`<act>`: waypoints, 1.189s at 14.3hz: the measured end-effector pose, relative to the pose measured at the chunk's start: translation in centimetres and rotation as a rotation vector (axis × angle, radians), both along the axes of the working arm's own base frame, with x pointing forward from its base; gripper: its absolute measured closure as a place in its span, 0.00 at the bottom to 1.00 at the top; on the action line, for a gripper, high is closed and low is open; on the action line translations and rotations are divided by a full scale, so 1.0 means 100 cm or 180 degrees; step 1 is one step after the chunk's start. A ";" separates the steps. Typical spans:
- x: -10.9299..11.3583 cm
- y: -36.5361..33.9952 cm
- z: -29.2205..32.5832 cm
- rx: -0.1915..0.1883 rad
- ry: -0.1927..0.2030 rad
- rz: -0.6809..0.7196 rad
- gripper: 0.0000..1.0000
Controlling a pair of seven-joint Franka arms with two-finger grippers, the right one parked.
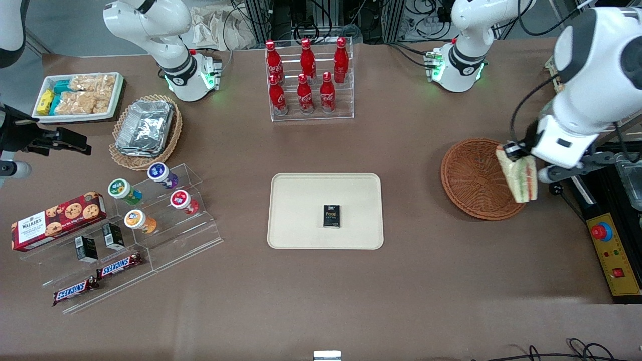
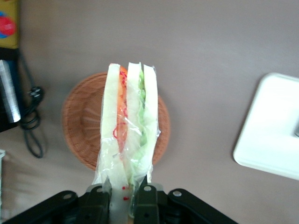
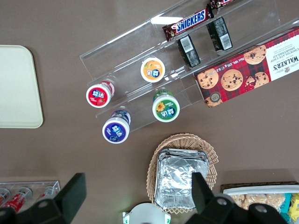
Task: Place sandwich from basket to tray
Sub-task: 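Lift the sandwich out of the basket with the left gripper, then carry the sandwich over the white tray beside the black packet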
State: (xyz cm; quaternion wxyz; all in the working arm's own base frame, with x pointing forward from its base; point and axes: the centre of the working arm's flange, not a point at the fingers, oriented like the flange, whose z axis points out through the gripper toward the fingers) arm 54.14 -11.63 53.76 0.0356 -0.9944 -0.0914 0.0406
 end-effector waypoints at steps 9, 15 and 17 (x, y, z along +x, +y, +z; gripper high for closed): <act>0.012 -0.174 -0.094 -0.0452 -0.0002 -0.0516 0.81; 0.013 -0.217 -0.185 -0.0491 0.0161 -0.0768 0.81; 0.012 -0.228 -0.206 -0.0535 0.0193 -0.0739 0.81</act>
